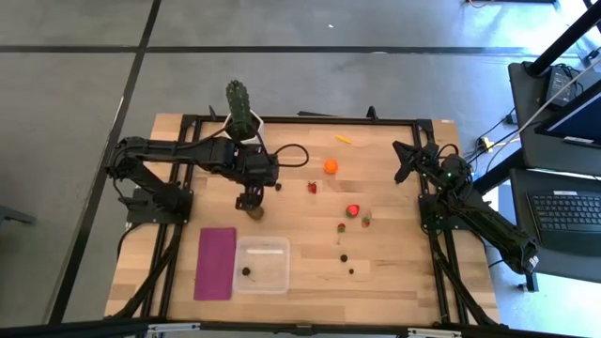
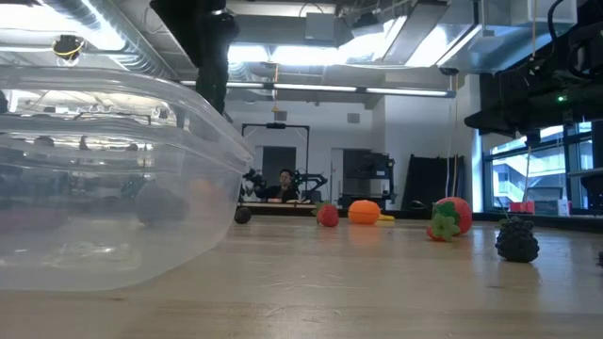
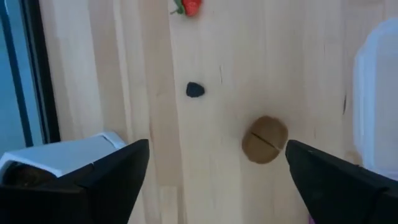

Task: Pick and placing Produce into tupperware
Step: Put the kiwi into the transparent bin

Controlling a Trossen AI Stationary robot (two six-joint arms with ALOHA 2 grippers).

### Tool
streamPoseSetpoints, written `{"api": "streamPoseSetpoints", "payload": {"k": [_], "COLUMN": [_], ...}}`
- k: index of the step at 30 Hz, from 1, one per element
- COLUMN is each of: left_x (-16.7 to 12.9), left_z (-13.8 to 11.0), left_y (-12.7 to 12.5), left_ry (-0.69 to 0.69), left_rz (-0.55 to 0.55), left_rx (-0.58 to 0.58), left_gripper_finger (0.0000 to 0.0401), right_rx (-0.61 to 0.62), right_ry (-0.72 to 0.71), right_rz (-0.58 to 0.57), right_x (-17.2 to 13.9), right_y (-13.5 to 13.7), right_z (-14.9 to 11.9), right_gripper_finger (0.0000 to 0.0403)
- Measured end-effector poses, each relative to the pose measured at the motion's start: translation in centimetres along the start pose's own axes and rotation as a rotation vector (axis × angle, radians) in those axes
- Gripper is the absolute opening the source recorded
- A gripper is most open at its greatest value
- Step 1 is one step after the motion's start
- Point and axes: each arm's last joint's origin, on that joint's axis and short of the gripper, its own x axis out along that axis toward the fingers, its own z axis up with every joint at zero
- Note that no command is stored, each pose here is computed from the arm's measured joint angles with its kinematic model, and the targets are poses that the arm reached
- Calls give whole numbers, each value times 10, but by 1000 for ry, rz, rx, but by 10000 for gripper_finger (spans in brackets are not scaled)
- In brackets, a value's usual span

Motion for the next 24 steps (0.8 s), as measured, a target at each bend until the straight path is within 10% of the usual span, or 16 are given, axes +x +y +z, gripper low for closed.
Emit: {"api": "streamPoseSetpoints", "payload": {"k": [12, 24], "left_x": [6, 77], "left_z": [-3, -27], "left_y": [10, -3], "left_ry": [11, 80], "left_rz": [-63, -245], "left_rx": [-91, -20], "left_gripper_finger": [366, 365], "right_rx": [3, 3], "right_ry": [0, 0], "right_rz": [0, 0], "right_x": [0, 0], "right_y": [0, 0], "right_z": [0, 0], "right_gripper_finger": [46, 46]}}
